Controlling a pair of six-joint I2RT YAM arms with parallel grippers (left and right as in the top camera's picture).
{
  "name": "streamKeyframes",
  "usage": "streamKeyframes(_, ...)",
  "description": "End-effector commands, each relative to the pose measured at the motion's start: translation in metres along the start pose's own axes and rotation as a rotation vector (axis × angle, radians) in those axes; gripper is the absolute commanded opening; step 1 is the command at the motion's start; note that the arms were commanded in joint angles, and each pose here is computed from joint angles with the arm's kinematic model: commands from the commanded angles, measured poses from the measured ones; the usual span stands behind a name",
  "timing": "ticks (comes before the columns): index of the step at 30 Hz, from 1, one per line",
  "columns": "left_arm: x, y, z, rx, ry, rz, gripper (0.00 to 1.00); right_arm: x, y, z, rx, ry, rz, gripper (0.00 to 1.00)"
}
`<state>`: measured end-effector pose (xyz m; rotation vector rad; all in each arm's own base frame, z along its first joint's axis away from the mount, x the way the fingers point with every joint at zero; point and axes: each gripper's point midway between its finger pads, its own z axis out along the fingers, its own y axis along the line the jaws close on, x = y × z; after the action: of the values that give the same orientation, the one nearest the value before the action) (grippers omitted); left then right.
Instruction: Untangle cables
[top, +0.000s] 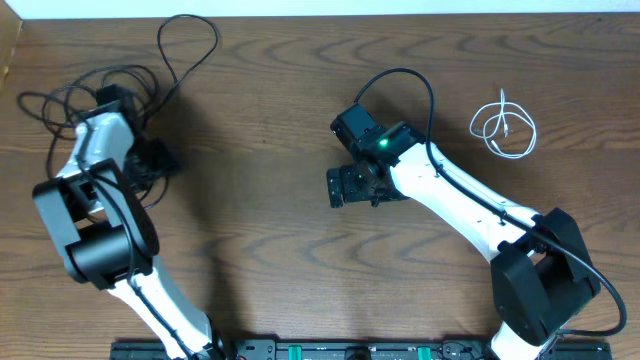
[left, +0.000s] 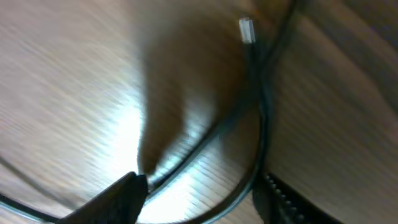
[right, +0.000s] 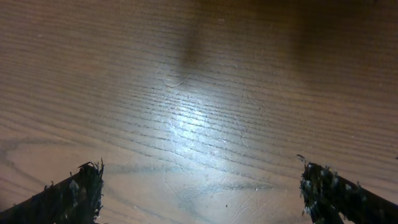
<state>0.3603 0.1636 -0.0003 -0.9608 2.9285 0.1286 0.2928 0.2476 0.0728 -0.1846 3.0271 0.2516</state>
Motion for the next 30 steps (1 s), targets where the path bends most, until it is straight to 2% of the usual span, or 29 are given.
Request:
streamKeyframes(1,-0.001,0.021,0.019,-0.053,0.014,-0.049,0.52,0.001,0.002,-0.005,-0.008,-0.009,0.009,0.99)
streamKeyframes(4,-0.012,0.026,0.019,-0.044,-0.026,-0.142,0.52,0.002,0.001,-0.005,-0.007,-0.006,0.009,0.99)
streamKeyframes(11,-0.034,0.04,0.014,-0.023,-0.094,-0.383,0.38,0.005,-0.001,-0.005,0.003,0.009,0.01,0.99)
streamKeyframes(16,-0.047,0.05,0.007,0.029,-0.116,-0.531,0.34,0.005,-0.001,-0.005,0.003,0.009,0.011,0.99)
streamKeyframes(21,-0.061,0.054,0.005,0.111,-0.142,-0.568,0.33,0.008,-0.003,-0.005,0.011,0.021,0.016,0.99)
streamKeyframes(30,-0.077,0.076,-0.003,0.124,-0.186,-0.623,0.27,0.009,-0.004,-0.005,0.013,0.025,0.019,0.99)
